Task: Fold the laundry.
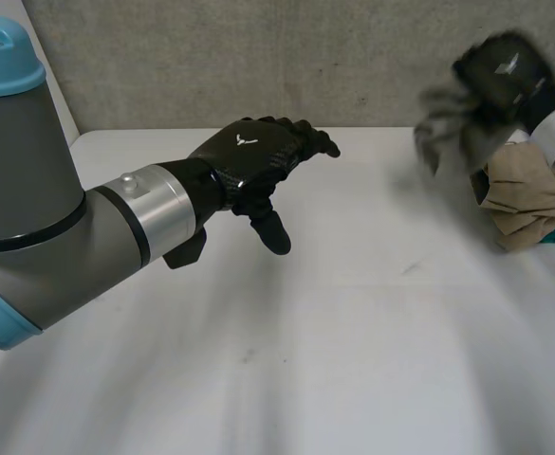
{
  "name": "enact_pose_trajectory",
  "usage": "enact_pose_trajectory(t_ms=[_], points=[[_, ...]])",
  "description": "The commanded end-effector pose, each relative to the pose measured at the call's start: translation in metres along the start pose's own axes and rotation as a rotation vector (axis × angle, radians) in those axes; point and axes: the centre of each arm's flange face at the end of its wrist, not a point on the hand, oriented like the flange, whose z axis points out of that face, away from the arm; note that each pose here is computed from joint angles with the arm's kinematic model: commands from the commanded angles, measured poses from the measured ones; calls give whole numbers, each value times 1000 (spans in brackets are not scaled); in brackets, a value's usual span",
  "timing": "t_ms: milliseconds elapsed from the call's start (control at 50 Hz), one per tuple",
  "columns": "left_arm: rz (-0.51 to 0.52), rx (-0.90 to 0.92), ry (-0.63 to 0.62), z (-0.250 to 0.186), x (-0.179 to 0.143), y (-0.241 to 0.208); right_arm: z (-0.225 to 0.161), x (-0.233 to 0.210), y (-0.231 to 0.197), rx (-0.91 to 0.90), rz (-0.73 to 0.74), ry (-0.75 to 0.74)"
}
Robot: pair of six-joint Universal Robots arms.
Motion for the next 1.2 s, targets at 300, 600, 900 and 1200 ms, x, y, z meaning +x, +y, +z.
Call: enact_pose_trajectory(t_ms=[300,600,900,1200], points=[[-50,50,3,2,2,-6,-33,110,127,10,174,59],[-57,31,8,5,2,1,-114,104,196,-159,298,-19],[-53,41,6,3,3,-3,-132,193,85,-411,266,286],[-16,159,-220,-15,-21,-38,-47,88,-60,-427,187,337]])
